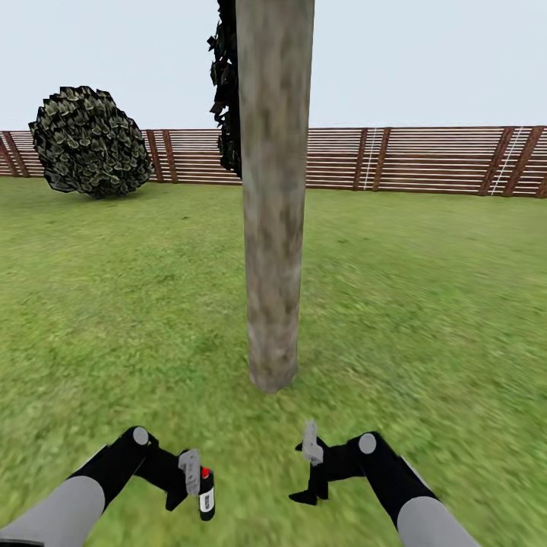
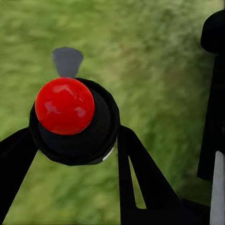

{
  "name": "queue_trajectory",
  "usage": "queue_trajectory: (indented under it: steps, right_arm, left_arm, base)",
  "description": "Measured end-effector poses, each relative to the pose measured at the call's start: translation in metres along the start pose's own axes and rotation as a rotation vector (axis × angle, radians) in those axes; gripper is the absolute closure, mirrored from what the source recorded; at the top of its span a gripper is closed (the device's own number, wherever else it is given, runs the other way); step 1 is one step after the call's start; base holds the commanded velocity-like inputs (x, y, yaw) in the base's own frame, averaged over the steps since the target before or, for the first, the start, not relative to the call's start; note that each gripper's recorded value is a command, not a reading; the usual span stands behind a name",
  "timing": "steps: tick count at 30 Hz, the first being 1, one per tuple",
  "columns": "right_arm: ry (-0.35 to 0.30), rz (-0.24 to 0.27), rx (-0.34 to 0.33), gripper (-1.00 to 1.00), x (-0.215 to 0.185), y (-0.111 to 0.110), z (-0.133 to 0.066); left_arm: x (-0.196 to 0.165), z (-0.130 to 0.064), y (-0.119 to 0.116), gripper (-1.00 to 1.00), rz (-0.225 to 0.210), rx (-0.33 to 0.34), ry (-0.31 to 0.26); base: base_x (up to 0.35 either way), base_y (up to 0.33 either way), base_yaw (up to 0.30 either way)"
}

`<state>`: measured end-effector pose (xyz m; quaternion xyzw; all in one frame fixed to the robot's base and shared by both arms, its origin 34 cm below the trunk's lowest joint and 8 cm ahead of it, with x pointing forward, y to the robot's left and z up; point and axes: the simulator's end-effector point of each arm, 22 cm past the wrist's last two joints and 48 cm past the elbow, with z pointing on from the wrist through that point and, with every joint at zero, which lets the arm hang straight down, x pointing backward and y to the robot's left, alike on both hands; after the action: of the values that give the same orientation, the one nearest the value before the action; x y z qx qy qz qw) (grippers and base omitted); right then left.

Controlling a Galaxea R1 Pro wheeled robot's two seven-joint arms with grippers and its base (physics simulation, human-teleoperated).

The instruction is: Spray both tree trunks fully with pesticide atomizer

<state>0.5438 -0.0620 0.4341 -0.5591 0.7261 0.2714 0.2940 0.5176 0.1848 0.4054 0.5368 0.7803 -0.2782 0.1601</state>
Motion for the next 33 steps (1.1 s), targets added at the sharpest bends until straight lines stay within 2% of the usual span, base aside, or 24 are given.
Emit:
queue_trajectory:
  steps: [1, 2, 3, 4, 15, 24, 28, 33]
  right_arm:
    - [0.004, 0.023, 0.021, -1.00, -0.010, -0.007, -0.001]
    - [0.003, 0.026, 0.062, -1.00, -0.023, -0.022, -0.008]
    - [0.004, 0.027, 0.068, -1.00, -0.024, -0.024, -0.009]
    - [0.004, 0.028, 0.071, 1.00, -0.025, -0.025, -0.010]
    - [-0.003, 0.015, 0.084, 1.00, -0.033, -0.031, -0.014]
    - [-0.035, 0.011, 0.055, 1.00, -0.055, -0.019, 0.001]
    - [-0.040, 0.004, 0.059, 1.00, -0.060, -0.023, 0.000]
    - [-0.042, 0.003, 0.061, 1.00, -0.062, -0.024, -0.001]
  left_arm:
    - [-0.004, 0.004, -0.003, 1.00, 0.008, 0.008, -0.002]
    - [-0.011, 0.009, -0.006, 1.00, 0.017, 0.015, -0.008]
    - [-0.013, 0.010, -0.007, 1.00, 0.020, 0.018, -0.010]
    - [-0.016, 0.012, -0.008, 1.00, 0.022, 0.020, -0.012]
    - [-0.037, 0.023, -0.016, 1.00, 0.049, 0.039, -0.041]
    - [-0.069, 0.043, -0.031, 1.00, 0.097, 0.070, -0.063]
    - [-0.076, 0.046, -0.033, 1.00, 0.129, 0.072, -0.052]
    - [-0.079, 0.047, -0.027, 1.00, 0.137, 0.042, -0.050]
  base:
    - [0.000, 0.000, 0.000]
    - [0.000, 0.000, 0.000]
    - [0.000, 0.000, 0.000]
    - [0.000, 0.000, 0.000]
    - [0.000, 0.000, 0.000]
    - [0.000, 0.000, 0.000]
    - [0.000, 0.000, 0.000]
    - [0.000, 0.000, 0.000]
